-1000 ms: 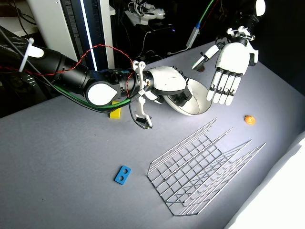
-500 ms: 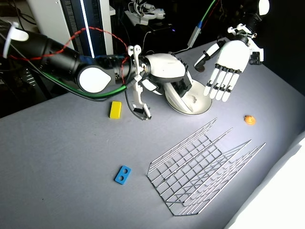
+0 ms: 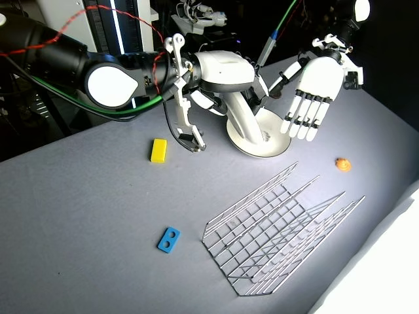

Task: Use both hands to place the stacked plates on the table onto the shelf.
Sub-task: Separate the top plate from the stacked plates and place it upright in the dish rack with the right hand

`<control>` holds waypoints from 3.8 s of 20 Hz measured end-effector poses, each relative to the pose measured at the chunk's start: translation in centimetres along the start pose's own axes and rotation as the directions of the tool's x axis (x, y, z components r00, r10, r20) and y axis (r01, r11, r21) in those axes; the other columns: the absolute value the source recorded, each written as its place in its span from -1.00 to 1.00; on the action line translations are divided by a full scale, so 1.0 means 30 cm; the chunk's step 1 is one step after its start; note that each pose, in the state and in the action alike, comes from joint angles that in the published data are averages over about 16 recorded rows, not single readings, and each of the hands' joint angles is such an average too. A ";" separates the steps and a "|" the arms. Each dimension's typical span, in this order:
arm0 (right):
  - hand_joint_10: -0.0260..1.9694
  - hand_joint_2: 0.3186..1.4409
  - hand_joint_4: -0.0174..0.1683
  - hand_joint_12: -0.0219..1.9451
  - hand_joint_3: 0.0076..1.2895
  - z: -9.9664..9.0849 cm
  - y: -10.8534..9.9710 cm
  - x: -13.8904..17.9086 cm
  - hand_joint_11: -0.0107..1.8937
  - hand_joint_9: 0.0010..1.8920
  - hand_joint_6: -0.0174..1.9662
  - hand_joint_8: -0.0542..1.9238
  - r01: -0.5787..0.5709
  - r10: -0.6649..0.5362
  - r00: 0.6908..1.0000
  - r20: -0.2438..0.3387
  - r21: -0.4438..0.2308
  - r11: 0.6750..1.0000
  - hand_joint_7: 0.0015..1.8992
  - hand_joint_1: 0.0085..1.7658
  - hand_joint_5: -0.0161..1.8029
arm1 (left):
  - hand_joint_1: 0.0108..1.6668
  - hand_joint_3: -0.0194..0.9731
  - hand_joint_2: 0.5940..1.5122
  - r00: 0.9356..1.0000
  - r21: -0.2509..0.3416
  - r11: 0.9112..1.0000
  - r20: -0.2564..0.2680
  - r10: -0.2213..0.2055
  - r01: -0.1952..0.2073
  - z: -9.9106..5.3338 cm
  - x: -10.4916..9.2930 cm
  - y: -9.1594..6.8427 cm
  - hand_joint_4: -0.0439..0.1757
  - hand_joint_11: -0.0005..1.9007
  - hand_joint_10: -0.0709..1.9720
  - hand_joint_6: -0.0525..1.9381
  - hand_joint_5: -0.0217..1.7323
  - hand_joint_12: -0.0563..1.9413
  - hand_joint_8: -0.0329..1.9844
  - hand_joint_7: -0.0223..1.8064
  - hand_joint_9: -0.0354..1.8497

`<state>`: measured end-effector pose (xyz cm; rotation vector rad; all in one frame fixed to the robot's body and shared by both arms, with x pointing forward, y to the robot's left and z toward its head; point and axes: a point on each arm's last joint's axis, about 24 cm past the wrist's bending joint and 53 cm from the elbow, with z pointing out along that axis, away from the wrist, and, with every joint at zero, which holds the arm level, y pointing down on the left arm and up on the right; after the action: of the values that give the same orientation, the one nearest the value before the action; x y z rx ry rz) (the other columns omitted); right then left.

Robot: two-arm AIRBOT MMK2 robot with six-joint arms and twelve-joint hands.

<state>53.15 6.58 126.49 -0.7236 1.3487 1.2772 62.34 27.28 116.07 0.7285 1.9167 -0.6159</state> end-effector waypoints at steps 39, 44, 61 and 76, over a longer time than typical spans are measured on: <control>-0.42 0.22 -0.83 0.26 -1.00 -0.187 -0.533 -0.498 -0.19 0.16 -0.07 0.02 -0.697 0.565 0.693 0.447 0.216 0.684 0.11 0.37 0.08 | -0.99 -0.94 0.07 0.962 0.189 0.960 -0.142 0.232 -0.204 -0.063 0.131 -0.042 -0.55 -0.98 -0.92 -0.94 -0.95 -0.94 -0.96 -0.95 -0.94; -0.42 0.24 -0.84 0.26 -1.00 -0.192 -0.551 -0.533 -0.19 0.16 -0.07 0.03 -0.703 0.562 0.681 0.469 0.204 0.682 0.11 0.37 0.07 | -0.99 -0.94 0.07 0.964 0.174 0.965 -0.144 0.224 -0.198 -0.068 0.128 -0.031 -0.55 -0.98 -0.92 -0.94 -0.95 -0.94 -0.96 -0.94 -0.94; -0.41 0.28 -0.87 0.26 -1.00 -0.208 -0.662 -0.512 -0.20 0.14 -0.07 0.06 -0.760 0.585 0.625 0.517 0.232 0.607 0.09 0.37 0.03 | -0.99 -0.93 0.08 0.969 0.160 0.970 -0.141 0.205 -0.182 -0.086 0.117 -0.030 -0.55 -0.98 -0.92 -0.94 -0.96 -0.94 -0.96 -0.95 -0.94; -0.40 0.30 -0.87 0.27 -1.00 -0.243 -0.786 -0.421 -0.19 0.14 -0.07 0.06 -0.838 0.624 0.531 0.573 0.248 0.486 0.09 0.37 0.01 | -0.99 -0.94 0.08 0.971 0.149 0.973 -0.138 0.196 -0.175 -0.088 0.113 -0.027 -0.55 -0.98 -0.92 -0.94 -0.96 -0.94 -0.96 -0.96 -0.94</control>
<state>75.81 -8.86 130.60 0.6152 1.5917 1.5188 58.94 29.30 114.17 1.0566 1.9299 -0.5914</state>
